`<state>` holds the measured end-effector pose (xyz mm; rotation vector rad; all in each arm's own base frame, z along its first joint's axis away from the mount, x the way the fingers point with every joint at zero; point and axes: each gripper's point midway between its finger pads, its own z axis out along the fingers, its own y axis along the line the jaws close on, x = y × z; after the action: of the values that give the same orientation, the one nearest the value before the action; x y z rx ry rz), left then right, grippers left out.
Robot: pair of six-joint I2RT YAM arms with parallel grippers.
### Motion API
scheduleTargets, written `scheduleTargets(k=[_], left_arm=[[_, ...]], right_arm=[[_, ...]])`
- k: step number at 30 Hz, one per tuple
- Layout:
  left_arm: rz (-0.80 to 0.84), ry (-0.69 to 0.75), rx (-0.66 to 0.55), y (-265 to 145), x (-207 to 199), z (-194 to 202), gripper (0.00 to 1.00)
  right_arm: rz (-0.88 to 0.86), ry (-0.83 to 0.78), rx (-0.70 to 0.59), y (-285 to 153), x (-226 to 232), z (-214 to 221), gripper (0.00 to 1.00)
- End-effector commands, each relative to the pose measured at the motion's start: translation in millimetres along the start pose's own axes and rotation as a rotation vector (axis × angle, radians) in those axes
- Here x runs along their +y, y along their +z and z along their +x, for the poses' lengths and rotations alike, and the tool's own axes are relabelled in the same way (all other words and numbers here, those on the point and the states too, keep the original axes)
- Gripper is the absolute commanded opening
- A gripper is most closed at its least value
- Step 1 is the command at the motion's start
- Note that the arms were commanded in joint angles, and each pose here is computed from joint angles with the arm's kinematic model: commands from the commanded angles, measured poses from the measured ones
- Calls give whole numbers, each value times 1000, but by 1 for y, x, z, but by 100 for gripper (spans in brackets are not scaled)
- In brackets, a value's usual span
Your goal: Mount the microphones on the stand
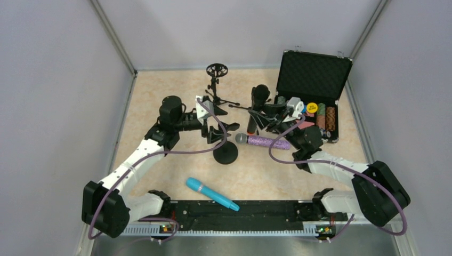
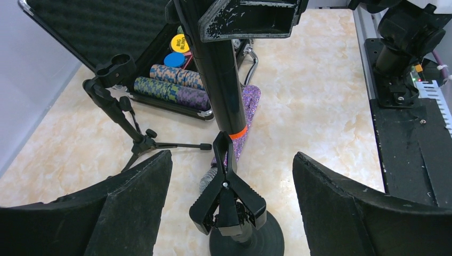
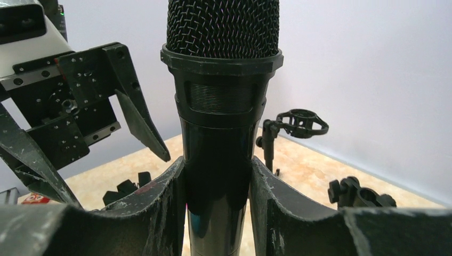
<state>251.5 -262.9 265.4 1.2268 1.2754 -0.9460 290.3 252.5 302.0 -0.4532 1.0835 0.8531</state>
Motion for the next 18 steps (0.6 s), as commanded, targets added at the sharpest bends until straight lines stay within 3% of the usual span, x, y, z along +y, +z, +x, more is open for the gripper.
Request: scheduleTargets(k=[1, 6, 18], left_arm=[[-46, 60, -40, -5, 0, -15, 89], [-112, 105, -72, -10, 2, -10, 92], [-74, 72, -38, 1, -6, 6, 92]], right_arm=[[-107, -81, -146, 19, 14, -47, 0], [-153, -76, -159, 22, 20, -43, 0], [-217, -39, -201, 22, 30, -43, 0]])
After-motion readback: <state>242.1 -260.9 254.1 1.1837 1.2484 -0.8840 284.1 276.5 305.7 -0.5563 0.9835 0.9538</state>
